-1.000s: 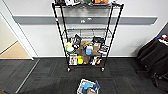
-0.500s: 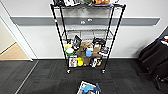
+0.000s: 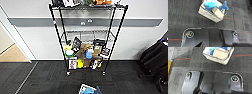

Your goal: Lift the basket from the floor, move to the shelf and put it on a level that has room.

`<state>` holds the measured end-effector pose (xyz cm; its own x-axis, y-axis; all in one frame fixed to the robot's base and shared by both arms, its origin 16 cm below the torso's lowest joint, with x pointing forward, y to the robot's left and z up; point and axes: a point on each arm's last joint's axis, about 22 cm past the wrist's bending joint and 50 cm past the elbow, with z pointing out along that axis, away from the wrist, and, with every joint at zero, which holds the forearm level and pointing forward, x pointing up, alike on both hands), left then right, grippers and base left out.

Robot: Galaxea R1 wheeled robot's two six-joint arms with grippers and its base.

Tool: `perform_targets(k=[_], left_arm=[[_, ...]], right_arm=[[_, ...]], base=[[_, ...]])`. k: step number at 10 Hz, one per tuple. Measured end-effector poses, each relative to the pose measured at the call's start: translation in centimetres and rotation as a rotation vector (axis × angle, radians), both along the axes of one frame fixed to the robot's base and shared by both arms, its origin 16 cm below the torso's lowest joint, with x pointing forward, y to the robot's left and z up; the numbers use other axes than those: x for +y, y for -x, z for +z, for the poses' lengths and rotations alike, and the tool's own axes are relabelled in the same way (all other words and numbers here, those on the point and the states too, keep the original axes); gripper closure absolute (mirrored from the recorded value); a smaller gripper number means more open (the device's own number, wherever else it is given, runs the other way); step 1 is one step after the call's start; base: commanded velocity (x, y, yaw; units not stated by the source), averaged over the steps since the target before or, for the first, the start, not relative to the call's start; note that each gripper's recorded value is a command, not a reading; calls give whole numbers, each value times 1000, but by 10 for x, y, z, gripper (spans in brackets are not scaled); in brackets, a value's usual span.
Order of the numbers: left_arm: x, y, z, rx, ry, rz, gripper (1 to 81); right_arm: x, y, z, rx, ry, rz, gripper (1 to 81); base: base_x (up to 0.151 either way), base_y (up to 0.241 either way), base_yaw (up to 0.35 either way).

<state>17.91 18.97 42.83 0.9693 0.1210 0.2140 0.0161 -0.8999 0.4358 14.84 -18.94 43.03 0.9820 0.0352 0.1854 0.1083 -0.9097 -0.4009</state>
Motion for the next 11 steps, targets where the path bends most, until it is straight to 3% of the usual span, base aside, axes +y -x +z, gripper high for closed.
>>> perform_targets(k=[4, 7, 8, 11], left_arm=[[-6, -1, 0, -3, 8, 1, 10], [-6, 16, -1, 24, 8, -3, 10], [-7, 18, -1, 38, 8, -8, 10], [-13, 48, -7, 149, 12, -4, 10]], right_arm=[[0, 0, 0, 0, 1, 0, 10], [1, 10, -1, 14, 0, 1, 10], [0, 8, -1, 12, 2, -3, 10], [1, 14, -5, 20, 15, -3, 10]], base=[[20, 0, 0], [0, 0, 0], [0, 0, 0], [0, 0, 0]])
